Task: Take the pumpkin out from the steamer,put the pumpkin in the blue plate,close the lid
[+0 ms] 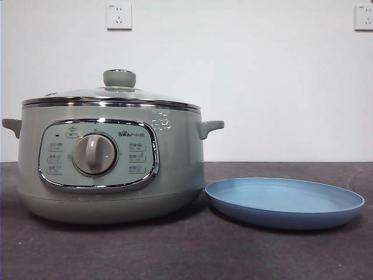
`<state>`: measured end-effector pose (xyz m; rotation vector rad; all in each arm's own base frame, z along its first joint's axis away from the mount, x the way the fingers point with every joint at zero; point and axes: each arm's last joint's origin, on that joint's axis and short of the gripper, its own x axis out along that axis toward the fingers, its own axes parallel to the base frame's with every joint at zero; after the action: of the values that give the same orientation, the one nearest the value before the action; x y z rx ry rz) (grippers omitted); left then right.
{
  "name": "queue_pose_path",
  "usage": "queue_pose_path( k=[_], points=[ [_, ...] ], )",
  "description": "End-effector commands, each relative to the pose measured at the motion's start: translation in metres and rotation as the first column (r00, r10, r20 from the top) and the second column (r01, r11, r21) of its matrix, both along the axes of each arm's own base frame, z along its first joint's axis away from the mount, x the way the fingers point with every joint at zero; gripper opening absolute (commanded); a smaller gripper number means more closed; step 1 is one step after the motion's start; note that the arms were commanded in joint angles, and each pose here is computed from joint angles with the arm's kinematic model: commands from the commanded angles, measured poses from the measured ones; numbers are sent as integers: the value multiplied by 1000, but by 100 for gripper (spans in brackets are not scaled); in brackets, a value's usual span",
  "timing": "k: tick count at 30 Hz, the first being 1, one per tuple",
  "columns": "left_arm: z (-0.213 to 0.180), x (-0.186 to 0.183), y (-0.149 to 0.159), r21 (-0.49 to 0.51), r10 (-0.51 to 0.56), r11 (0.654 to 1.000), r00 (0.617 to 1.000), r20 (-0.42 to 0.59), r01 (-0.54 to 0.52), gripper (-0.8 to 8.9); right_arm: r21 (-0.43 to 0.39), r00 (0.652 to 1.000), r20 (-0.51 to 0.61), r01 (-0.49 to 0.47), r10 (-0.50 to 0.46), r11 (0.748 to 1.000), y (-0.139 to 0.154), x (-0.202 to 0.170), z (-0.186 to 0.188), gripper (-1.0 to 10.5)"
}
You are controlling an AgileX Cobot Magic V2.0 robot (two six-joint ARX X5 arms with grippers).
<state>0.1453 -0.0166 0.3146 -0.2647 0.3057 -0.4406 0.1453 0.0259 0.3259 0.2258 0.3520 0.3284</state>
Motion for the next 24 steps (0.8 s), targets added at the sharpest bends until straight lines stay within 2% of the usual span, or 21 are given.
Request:
queue_pose_path(
  k=[1, 5, 7, 10, 11, 12, 17, 21, 24],
  points=[
    [5, 8, -1, 45, -42, 998, 999, -25, 43, -6, -42, 999, 6, -52, 53, 998, 2, 8, 5, 1],
    [9, 15, -2, 46, -64, 997, 996, -61, 67, 1, -37, 997, -26, -74, 73, 997, 4, 17, 3, 17],
    [9, 17, -2, 40, -76, 996, 995, -66, 79, 52, -38, 997, -39, -72, 71, 997, 4, 20, 1, 122],
    [8, 18, -2, 41, -71, 996, 995, -73, 74, 397, -38, 996, -54, -68, 66, 997, 5, 24, -1, 367],
    [7, 19, -2, 37, -72, 997, 995, -75, 75, 478, -37, 996, -58, -69, 66, 997, 5, 24, -1, 426],
    [7, 19, -3, 34, -73, 996, 994, -76, 76, 482, -38, 996, -61, -68, 66, 997, 5, 25, -2, 453],
    [7, 29, -9, 27, -103, 994, 992, -70, 105, 467, -30, 995, -71, -68, 65, 997, 5, 27, -3, 448],
    [12, 48, -25, 29, -172, 984, 979, -108, 176, 467, -30, 995, -73, -71, 69, 997, 6, 27, -3, 446],
    [18, 66, -41, 82, -193, 975, 972, -135, 205, 467, -30, 995, -73, -71, 69, 997, 6, 27, -3, 446]
  ],
)
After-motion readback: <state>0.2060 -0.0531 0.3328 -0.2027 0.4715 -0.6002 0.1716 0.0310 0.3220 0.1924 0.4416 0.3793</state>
